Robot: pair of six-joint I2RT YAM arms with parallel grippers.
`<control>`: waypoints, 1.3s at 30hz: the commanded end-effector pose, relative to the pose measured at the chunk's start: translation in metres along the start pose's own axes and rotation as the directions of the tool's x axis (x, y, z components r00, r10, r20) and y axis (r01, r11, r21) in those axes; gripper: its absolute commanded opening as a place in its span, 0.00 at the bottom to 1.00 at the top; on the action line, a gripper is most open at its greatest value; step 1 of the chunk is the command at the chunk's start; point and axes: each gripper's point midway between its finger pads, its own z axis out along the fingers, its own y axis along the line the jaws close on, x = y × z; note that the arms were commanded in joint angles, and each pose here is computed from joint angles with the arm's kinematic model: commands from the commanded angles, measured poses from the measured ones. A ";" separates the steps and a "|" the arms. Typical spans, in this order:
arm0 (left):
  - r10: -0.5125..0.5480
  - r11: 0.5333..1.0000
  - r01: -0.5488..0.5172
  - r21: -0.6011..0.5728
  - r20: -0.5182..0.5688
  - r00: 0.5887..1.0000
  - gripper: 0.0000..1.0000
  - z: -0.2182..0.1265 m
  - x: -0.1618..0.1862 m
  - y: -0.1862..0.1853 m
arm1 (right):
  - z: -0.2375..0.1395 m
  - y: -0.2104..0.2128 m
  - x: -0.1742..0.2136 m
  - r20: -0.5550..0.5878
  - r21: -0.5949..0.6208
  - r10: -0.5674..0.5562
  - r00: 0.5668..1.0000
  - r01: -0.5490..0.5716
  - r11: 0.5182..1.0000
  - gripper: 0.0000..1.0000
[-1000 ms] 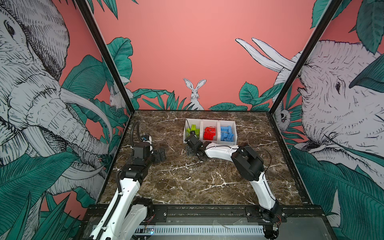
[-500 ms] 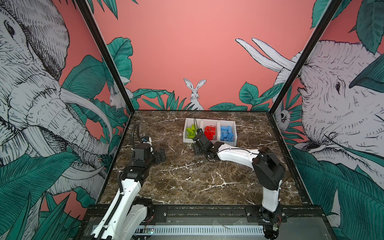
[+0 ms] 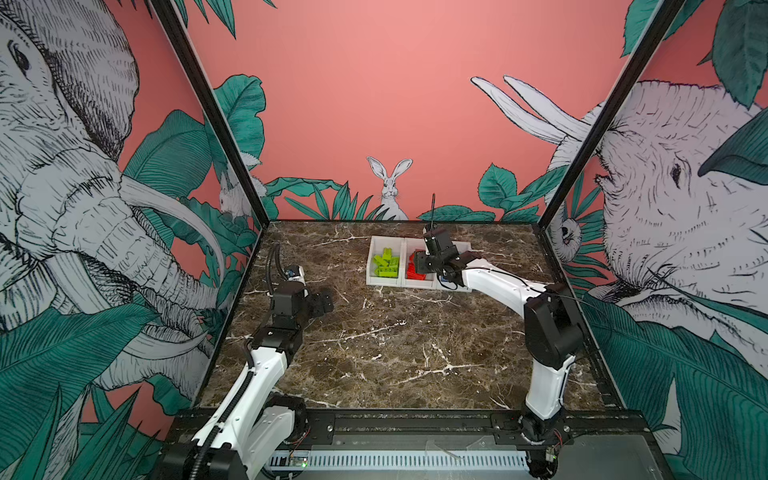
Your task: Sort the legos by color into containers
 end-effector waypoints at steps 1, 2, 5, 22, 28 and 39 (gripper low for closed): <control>0.016 1.000 -0.015 -0.024 0.060 0.998 0.99 0.003 -0.012 0.004 | 0.007 0.001 -0.013 0.002 -0.031 -0.025 1.000 0.025 0.999 0.64; 0.026 0.999 -0.024 -0.027 0.064 0.998 0.99 0.003 -0.012 0.004 | 0.007 -0.001 -0.017 0.007 -0.029 -0.027 1.000 0.027 0.999 0.72; 0.070 0.995 -0.063 -0.070 0.091 0.993 0.99 0.007 -0.017 0.011 | 0.001 0.000 -0.030 0.022 -0.023 -0.044 0.999 0.044 0.999 0.88; 0.361 0.914 -0.299 -0.273 0.216 0.907 0.99 0.079 -0.011 0.046 | -0.162 -0.233 0.073 0.278 0.455 -0.003 0.961 -0.129 0.881 0.98; 0.337 0.933 -0.299 -0.201 0.191 0.922 0.99 0.103 0.005 0.046 | -0.137 -0.246 0.102 0.361 0.445 -0.114 0.925 -0.064 0.893 0.98; 0.341 0.931 -0.303 -0.202 0.191 0.920 0.99 0.103 0.005 0.046 | -0.087 -0.257 0.108 0.319 0.436 -0.136 0.938 -0.018 0.900 0.98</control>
